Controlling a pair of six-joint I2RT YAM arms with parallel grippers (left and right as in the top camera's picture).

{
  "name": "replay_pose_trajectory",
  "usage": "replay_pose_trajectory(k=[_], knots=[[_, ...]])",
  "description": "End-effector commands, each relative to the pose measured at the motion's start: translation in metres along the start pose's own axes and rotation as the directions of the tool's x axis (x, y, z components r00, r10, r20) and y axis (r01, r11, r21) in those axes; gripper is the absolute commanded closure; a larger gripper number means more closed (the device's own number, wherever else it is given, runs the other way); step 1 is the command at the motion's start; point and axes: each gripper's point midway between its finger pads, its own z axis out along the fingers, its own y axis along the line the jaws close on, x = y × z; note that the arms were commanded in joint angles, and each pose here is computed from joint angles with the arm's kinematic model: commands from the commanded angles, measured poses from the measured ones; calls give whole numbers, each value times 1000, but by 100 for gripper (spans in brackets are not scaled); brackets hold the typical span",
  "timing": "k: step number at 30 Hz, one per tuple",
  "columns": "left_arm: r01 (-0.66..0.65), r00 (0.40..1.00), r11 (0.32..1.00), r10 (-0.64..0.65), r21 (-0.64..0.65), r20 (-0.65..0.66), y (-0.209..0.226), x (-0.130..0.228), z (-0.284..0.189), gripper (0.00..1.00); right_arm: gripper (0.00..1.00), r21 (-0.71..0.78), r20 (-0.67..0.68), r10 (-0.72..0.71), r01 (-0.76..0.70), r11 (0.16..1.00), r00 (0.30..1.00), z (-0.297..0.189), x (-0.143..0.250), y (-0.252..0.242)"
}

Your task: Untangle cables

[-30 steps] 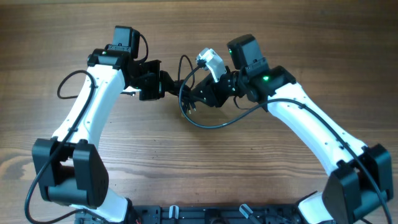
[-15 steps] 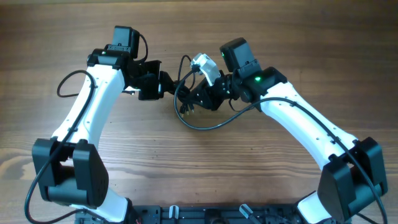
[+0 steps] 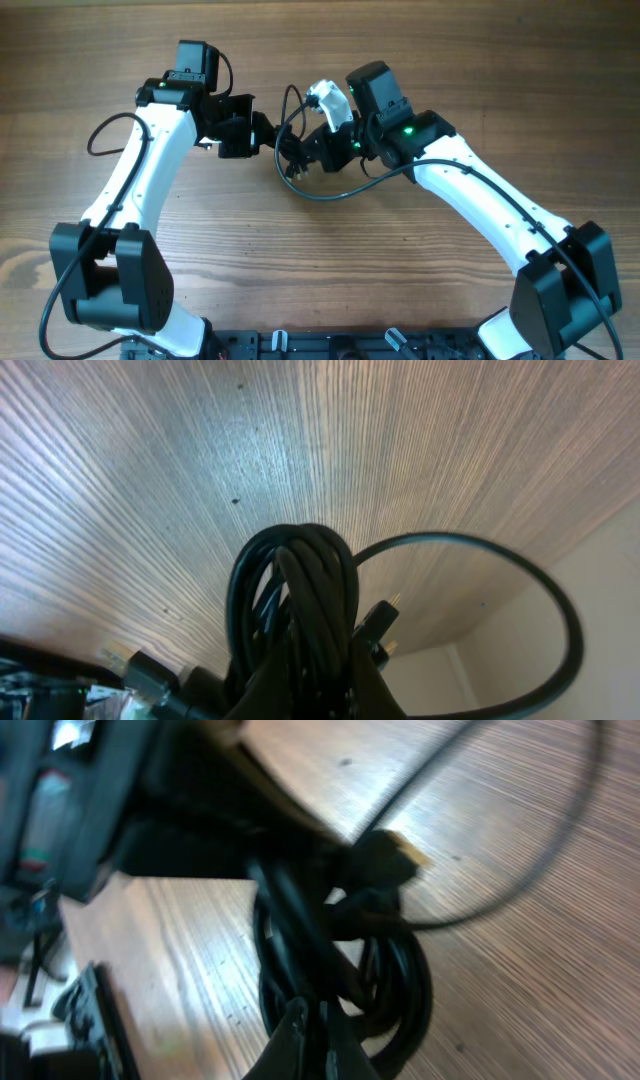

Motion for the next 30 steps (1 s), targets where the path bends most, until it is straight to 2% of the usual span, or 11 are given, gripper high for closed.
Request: replay_pose_trajectory(k=[1, 4, 6, 7, 9, 11, 13, 15, 19, 23, 30], knots=[[-130, 989, 991, 131, 21, -61, -3, 20, -7, 96, 96, 162, 106, 110, -126, 979, 988, -17, -23, -31], [-302, 953, 952, 302, 54, 5, -13, 11, -7, 96, 95, 155, 153, 83, -107, 982, 985, -31, -35, -23], [-484, 875, 872, 481, 77, 52, -23, 8, -8, 96, 84, 152, 174, 71, -98, 984, 982, -38, -40, -19], [-595, 804, 799, 591, 92, 71, -29, 10, -8, 96, 67, 150, 185, 64, -92, 984, 981, -42, -43, -16], [-723, 691, 682, 717, 112, 89, -36, 14, -9, 96, 50, 143, 196, 87, -116, 983, 977, -45, -44, -14], [-801, 597, 587, 795, 115, 107, -40, 15, -10, 96, 42, 120, 199, 141, -167, 979, 970, -45, -44, -12], [-861, 507, 494, 851, 116, 135, -45, 16, -11, 96, 40, 82, 195, 183, -202, 976, 963, -43, -44, -7], [-891, 452, 438, 879, 115, 152, -48, 17, -11, 96, 39, 47, 199, 218, -231, 972, 956, -41, -46, -2], [-911, 410, 393, 899, 129, 156, -50, 20, -12, 96, 37, 37, 207, 295, -309, 950, 933, -38, -47, -5], [-910, 387, 356, 913, 214, 126, -53, 38, -14, 96, 38, 29, 206, 366, -379, 925, 908, -28, -47, -12], [-909, 365, 335, 927, 246, 87, -47, 54, -9, 96, 41, 39, 219, 431, -449, 893, 875, -6, -47, -32]])
